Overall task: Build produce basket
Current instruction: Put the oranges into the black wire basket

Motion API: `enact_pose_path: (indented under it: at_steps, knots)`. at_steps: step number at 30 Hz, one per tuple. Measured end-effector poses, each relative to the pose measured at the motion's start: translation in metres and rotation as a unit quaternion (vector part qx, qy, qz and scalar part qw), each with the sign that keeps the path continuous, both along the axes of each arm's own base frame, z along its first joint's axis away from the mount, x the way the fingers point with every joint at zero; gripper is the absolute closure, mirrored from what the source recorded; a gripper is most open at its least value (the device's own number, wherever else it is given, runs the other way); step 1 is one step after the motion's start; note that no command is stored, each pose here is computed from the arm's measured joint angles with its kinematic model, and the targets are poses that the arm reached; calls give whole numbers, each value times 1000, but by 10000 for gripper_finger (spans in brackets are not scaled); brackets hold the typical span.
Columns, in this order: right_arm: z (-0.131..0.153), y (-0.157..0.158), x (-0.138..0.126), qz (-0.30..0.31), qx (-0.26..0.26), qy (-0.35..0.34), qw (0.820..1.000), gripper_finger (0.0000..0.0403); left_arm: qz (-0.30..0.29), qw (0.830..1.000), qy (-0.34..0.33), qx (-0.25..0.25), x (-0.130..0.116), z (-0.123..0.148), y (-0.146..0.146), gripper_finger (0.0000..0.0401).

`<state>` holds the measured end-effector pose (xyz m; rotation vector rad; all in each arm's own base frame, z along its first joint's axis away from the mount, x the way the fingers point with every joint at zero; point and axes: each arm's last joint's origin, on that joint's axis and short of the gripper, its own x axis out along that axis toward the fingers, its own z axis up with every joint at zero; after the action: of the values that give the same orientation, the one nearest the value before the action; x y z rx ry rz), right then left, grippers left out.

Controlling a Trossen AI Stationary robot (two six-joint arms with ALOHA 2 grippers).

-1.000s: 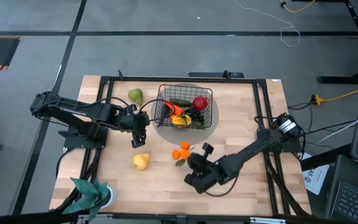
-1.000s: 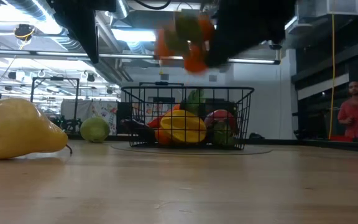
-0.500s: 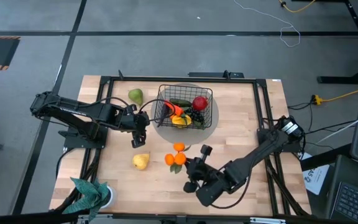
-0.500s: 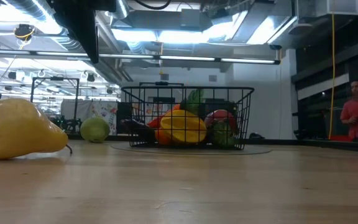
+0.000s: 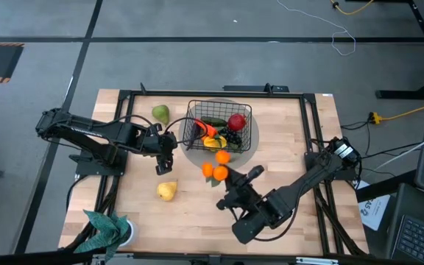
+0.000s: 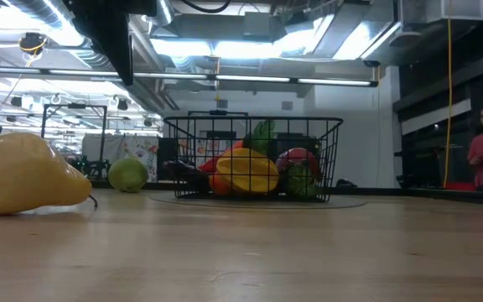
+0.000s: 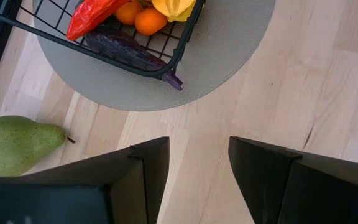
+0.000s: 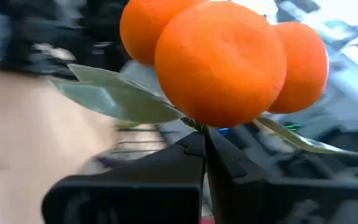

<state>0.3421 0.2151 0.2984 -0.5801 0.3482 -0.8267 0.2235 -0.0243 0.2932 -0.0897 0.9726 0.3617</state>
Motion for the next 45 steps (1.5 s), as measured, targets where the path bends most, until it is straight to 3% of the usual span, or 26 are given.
enact_pose_path:
  at_steps: [4, 17, 24, 32, 37, 45]
  knots:
    - [5, -2, -2, -26, -55, 17, 998, 403, 0, 1000, 0, 0, 0, 0, 0, 247]
    - [62, -66, -33, -76, -37, -4, 996, 403, 0, 1000, 0, 0, 0, 0, 0, 247]
    - [69, -116, -52, -92, 80, 21, 992, 403, 0, 1000, 0, 0, 0, 0, 0, 247]
    - [55, -160, -48, -164, 231, 49, 958, 403, 0, 1000, 0, 0, 0, 0, 0, 247]
    - [52, -173, -44, -168, 228, 95, 954, 403, 0, 1000, 0, 0, 0, 0, 0, 247]
    - [52, -187, -41, -189, 235, 79, 950, 403, 0, 1000, 0, 0, 0, 0, 0, 247]
